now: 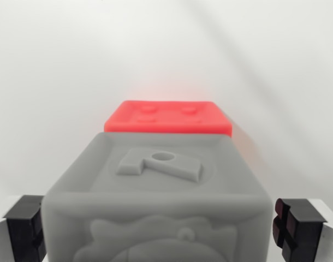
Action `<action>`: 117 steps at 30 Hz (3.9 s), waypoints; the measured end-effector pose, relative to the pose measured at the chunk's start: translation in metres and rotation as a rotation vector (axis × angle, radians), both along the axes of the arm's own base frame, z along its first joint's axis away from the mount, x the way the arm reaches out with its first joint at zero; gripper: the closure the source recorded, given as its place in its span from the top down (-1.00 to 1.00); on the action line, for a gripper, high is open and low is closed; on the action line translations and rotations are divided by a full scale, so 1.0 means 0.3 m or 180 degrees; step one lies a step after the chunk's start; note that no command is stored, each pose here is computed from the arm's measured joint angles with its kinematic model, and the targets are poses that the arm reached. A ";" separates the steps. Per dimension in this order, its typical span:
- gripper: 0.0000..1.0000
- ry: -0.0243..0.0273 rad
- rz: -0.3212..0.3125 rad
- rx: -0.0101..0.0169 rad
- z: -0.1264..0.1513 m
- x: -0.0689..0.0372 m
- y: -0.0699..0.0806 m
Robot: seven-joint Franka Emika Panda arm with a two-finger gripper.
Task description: Destack cube
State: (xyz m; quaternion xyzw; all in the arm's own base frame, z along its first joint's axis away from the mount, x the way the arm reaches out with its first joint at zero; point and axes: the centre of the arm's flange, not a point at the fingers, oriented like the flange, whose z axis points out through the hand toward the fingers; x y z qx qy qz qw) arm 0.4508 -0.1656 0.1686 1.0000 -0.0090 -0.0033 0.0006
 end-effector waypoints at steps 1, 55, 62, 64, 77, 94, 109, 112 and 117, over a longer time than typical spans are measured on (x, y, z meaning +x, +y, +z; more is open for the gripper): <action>-1.00 0.0000 0.0000 0.00000 0.000 0.000 0.000; -1.00 -0.0021 0.0000 0.00057 0.136 0.004 -0.003; -1.00 -0.0027 -0.0002 0.00066 0.201 0.004 -0.004; -1.00 -0.0030 0.0001 0.00051 0.223 0.004 -0.003; -1.00 -0.0018 -0.0086 0.00124 0.249 0.022 0.051; -1.00 -0.0017 -0.0234 0.00104 0.245 0.061 0.145; -1.00 -0.0018 -0.0363 0.00079 0.238 0.097 0.230; -1.00 -0.0017 -0.0387 0.00077 0.237 0.103 0.247; -1.00 -0.0019 -0.0432 0.00065 0.235 0.115 0.275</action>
